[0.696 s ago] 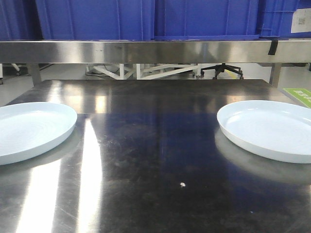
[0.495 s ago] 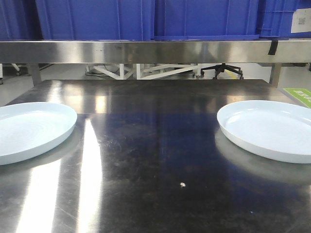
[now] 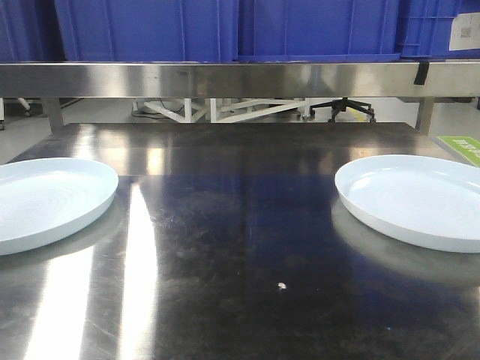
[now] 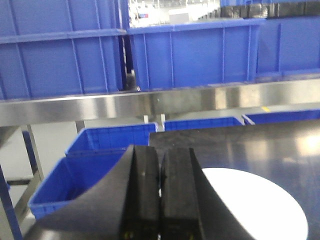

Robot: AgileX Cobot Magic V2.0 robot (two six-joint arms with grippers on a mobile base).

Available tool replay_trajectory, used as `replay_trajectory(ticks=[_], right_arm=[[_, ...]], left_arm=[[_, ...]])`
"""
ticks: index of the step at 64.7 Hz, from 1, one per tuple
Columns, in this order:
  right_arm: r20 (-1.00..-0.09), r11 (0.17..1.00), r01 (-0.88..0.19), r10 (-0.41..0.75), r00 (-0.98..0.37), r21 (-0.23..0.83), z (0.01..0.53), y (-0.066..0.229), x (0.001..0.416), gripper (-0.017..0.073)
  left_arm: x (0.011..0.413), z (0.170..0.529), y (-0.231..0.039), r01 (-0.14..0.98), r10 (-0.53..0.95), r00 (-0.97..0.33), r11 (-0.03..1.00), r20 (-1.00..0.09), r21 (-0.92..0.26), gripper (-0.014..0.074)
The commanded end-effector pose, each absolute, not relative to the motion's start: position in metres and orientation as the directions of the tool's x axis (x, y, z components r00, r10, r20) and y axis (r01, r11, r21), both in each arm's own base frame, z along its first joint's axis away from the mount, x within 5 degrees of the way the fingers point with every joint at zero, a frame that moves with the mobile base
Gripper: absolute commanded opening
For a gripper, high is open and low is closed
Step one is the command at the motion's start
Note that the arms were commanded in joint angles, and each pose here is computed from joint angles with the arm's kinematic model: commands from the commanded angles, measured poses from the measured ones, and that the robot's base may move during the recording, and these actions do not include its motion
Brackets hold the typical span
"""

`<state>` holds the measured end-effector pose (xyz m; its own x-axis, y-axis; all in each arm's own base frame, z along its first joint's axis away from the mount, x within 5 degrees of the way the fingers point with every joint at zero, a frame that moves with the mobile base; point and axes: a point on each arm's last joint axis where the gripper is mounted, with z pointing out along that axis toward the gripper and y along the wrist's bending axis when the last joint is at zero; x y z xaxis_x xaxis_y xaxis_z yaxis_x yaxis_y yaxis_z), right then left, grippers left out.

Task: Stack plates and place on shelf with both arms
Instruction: 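Move the left gripper down toward the plate nearest the left arm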

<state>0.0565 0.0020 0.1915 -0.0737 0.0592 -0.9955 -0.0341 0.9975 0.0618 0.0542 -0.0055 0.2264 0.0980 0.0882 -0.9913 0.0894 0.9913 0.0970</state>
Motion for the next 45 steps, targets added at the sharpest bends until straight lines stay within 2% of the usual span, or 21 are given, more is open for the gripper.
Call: replay_trajectory(ticks=[1,10,27,45], right_arm=[[-0.998,0.998,-0.038,0.058,0.03,0.057,0.2,0.002,0.055,0.0048],[-0.998,0.998,-0.038,0.058,0.03,0.057,0.2,0.002,0.055,0.0048],[-0.998,0.998,-0.038,0.058,0.03,0.057,0.2,0.002,0.055,0.0048],[-0.998,0.998,-0.038,0.058,0.03,0.057,0.2,0.002,0.055,0.0048]], left_arm=[[0.055,0.255,-0.005,0.08,0.074,0.153,0.993,-0.985,0.087,0.0082],[0.064,0.273,-0.006,0.091,0.081,0.087,0.992,-0.993,0.088,0.0082],[0.093,0.287,-0.011,0.134,0.09,-0.184,0.989,-0.979,0.066,0.0082],[0.135,0.288,-0.018,0.161,0.066,-0.454,0.987,-0.889,-0.008,0.0082]])
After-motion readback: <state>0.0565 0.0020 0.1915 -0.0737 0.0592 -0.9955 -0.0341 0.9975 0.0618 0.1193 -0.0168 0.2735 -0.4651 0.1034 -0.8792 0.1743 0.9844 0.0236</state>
